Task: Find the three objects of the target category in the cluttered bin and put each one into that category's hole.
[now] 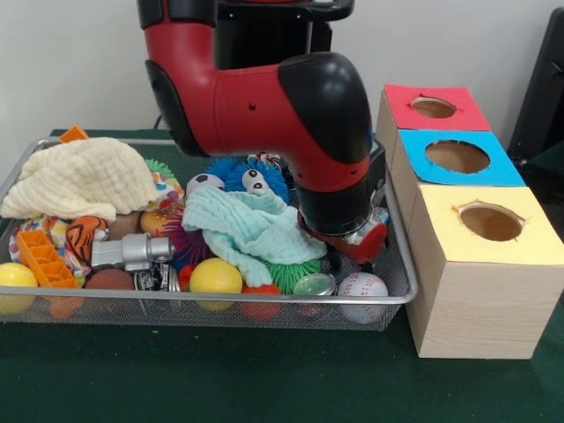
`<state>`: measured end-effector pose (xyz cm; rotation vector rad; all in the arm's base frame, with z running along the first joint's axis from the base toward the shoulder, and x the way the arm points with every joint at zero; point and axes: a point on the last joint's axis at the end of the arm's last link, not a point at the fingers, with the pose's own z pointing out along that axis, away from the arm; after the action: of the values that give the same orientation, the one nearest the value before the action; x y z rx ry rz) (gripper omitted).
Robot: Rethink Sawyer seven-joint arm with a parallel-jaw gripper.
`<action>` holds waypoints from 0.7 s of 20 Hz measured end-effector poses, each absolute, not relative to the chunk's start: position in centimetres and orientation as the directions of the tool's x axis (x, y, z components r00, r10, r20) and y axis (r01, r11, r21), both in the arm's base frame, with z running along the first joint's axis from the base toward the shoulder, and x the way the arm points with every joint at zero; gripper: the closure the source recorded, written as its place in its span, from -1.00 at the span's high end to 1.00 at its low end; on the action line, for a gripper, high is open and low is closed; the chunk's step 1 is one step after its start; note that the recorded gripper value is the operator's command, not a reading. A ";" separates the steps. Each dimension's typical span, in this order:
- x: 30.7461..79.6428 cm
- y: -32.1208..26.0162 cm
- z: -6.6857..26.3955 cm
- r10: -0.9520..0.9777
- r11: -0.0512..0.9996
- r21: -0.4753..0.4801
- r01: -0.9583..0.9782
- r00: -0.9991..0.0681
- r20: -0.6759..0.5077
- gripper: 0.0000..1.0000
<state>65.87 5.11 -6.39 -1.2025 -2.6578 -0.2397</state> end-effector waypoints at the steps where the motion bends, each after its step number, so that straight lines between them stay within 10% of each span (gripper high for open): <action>1: 65.7 4.8 -6.4 0.723 0.640 0.069 0.765 -0.630 0.284 1.00; 14: 65.9 4.7 -4.7 0.689 0.600 0.096 0.794 -0.575 0.441 1.00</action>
<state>65.94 4.65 -4.66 -1.1947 -2.4710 -0.4045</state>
